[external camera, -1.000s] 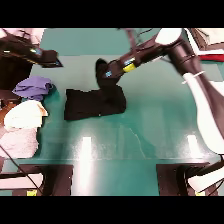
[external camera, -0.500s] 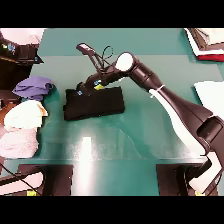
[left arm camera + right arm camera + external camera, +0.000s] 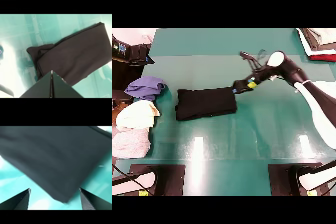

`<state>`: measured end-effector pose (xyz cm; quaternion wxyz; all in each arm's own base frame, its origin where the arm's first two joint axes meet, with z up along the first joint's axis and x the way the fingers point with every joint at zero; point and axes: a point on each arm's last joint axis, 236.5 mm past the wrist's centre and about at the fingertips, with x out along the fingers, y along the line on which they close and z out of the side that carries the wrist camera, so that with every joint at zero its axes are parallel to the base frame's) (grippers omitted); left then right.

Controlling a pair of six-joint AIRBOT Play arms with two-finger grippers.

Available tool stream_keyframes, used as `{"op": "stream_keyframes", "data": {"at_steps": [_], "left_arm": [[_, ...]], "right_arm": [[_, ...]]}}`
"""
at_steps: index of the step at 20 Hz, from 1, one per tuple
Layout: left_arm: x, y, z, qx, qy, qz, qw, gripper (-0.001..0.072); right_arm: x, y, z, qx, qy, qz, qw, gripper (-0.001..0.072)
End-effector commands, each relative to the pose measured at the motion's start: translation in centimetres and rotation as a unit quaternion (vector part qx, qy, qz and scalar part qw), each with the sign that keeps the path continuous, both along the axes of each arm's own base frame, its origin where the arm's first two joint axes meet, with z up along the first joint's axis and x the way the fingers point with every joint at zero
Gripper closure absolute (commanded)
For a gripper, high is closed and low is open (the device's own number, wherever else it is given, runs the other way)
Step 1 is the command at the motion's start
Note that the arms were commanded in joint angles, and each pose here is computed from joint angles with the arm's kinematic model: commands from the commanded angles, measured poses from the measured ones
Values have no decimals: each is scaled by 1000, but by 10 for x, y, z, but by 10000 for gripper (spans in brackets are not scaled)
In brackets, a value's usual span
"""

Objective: Fold the shirts.

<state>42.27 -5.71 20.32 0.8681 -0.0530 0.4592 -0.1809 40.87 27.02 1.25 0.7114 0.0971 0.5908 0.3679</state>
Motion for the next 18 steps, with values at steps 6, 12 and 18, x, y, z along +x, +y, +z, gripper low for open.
{"op": "stream_keyframes", "data": {"at_steps": [6, 12, 18], "left_arm": [[1, 0, -1, -1, 0, 1, 1000, 678], [-4, 0, -4, 0, 12, -4, 1000, 678], [-7, -1, -5, 1, 19, -7, 1000, 678]], "right_arm": [[-4, -16, -68, 78, 148, -97, 981, 13], [4, 60, -80, 124, 161, -66, 977, 25], [-13, 90, -83, 123, 142, -5, 982, 691]]}}
